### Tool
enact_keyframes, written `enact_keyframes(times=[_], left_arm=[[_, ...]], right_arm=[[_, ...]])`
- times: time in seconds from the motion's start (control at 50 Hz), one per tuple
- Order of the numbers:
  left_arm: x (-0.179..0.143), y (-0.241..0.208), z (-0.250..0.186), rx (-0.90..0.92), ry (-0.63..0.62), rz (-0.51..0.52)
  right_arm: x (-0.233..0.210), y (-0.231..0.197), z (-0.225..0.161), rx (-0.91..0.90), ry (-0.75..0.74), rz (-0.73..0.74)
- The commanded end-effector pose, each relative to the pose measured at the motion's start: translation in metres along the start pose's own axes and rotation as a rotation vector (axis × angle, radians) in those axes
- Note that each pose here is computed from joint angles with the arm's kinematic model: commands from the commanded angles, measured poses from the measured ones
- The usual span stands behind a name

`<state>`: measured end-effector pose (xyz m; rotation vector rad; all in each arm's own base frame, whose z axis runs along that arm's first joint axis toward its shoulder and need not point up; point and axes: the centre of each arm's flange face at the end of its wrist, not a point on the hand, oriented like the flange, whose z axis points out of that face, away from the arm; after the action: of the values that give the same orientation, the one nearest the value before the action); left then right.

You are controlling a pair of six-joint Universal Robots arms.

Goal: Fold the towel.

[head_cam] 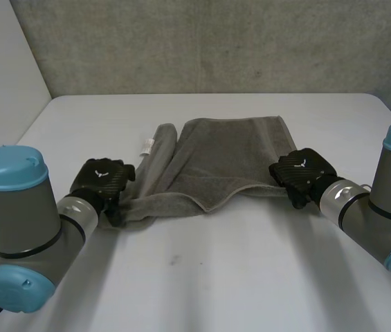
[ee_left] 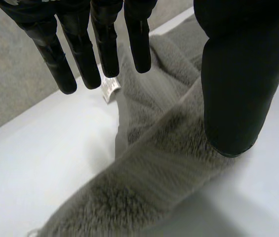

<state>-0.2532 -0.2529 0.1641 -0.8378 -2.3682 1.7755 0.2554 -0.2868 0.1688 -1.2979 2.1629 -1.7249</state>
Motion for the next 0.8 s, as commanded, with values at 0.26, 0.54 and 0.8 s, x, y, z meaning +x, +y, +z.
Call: enact_keyframes(times=[0.26,0.54,0.8], left_arm=[[-0.031,0.029,0.016,-0.105,-0.073,0.117],[-0.038,0.014,0.012,-0.059,-0.095,0.110],[-0.063,-0.083,-0.038,0.255,-0.217,0.124]], right_arm=[[0.015,0.010,0.005,-0.024,0.035,0.012],[0.014,0.015,0.008,-0.037,0.032,0.039],[0.087,-0.073,-0.044,0.065,0.162,0.048]])
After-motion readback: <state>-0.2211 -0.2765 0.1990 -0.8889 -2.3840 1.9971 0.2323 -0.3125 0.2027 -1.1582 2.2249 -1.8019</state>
